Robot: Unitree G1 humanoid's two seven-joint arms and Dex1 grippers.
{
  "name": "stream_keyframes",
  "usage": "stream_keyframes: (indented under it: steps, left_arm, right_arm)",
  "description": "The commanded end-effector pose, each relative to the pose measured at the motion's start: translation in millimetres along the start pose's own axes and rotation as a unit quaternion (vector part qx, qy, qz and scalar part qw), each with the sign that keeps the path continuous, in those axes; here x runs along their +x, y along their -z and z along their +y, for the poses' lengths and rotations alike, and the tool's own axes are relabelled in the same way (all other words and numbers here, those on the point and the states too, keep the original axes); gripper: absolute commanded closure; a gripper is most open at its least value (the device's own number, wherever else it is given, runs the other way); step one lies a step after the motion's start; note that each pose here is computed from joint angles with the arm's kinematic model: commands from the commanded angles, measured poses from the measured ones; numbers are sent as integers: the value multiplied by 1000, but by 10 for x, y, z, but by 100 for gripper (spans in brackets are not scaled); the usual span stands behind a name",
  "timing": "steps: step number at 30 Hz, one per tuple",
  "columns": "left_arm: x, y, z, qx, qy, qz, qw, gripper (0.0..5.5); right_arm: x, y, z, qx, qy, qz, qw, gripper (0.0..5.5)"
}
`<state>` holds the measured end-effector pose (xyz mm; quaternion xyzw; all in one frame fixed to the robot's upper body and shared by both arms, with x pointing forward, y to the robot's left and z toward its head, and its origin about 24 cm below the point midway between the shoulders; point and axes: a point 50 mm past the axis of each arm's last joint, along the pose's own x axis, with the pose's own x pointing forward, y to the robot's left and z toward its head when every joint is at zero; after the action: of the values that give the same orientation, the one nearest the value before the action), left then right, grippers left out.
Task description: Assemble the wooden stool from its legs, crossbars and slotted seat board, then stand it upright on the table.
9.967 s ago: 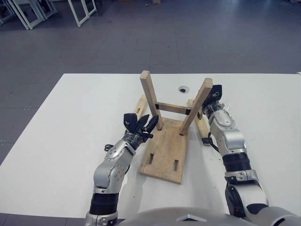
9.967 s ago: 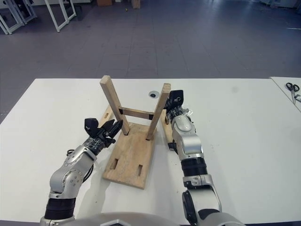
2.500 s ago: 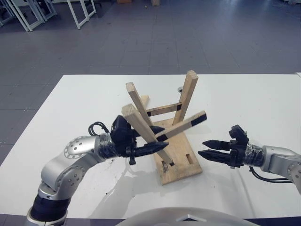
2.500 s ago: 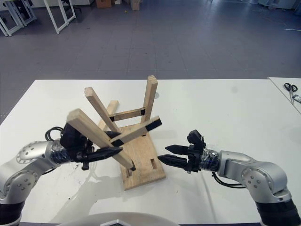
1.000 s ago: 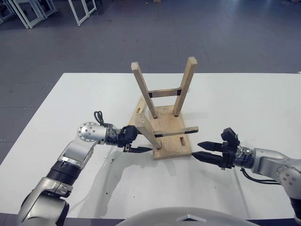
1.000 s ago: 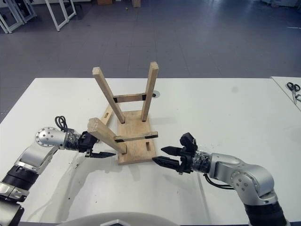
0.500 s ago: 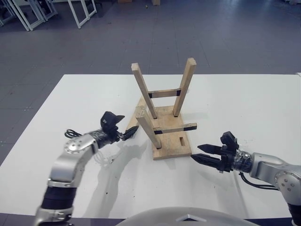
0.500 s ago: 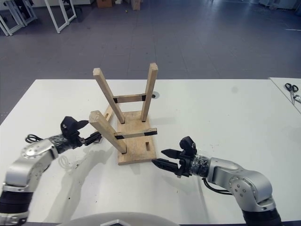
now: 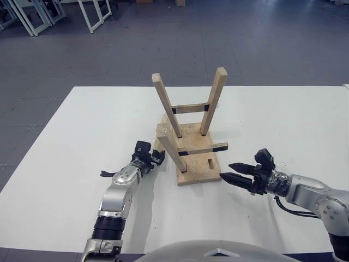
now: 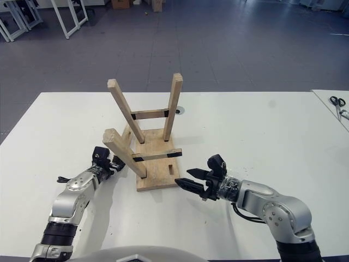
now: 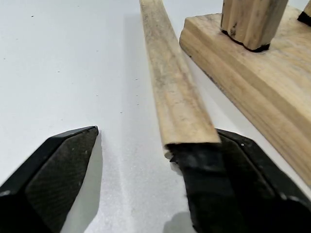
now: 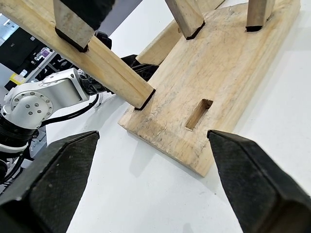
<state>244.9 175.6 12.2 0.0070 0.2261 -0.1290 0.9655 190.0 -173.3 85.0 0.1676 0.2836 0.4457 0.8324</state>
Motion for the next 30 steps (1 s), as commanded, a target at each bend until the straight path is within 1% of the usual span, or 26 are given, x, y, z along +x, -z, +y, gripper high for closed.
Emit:
stream_keyframes:
  steps: [1,2,6,10,14,16,18,21,22,24,26,27,29,30]
  left_arm:
    - [21,37,3,-3,0,8,1000,138]
    - [28,51,8,-9,-5,9,1000,138]
    - [21,93,-6,-38,-11,5,999,200]
    - [19,115,-52,-35,-9,-2,999,268]
    - [20,92,-83,-28,-3,-26,999,326]
    - [18,85,-78,-31,-4,-37,999,366]
    - [13,73,-60,-37,-4,-50,998,389]
    - [-21,-10,-2,-58,-9,-87,994,442]
    - [-49,-53,32,-64,-12,-103,993,446]
    - [-183,-213,153,-96,-17,-158,983,446]
    - [-453,-514,350,-187,15,-252,949,446]
    - [-585,-639,429,-222,43,-288,931,446]
    - [-942,-898,557,-306,164,-348,871,446]
    - [-1124,-1043,609,-336,232,-378,831,446]
  right_arm:
    - [22,-28,9,-6,5,-1,1000,138]
    - [27,-30,7,-7,5,-2,1000,138]
    - [37,-40,6,-8,6,-4,1000,138]
    - [26,-54,-16,-8,14,-7,1000,138]
    - [-5,-139,-210,-10,91,-35,995,138]
    - [-18,-218,-318,-17,134,-52,989,138]
    - [-32,-291,-406,-22,173,-69,982,138]
    - [-51,-411,-480,-32,206,-88,974,138]
    - [-52,-455,-481,-38,206,-91,973,138]
    - [-53,-562,-429,-43,181,-99,978,111]
    - [-77,-713,-318,-55,136,-111,983,67]
    - [-96,-792,-277,-68,128,-118,982,50]
    - [-126,-1044,-190,-99,120,-145,977,20]
    - [-141,-1193,-97,-110,91,-162,976,14]
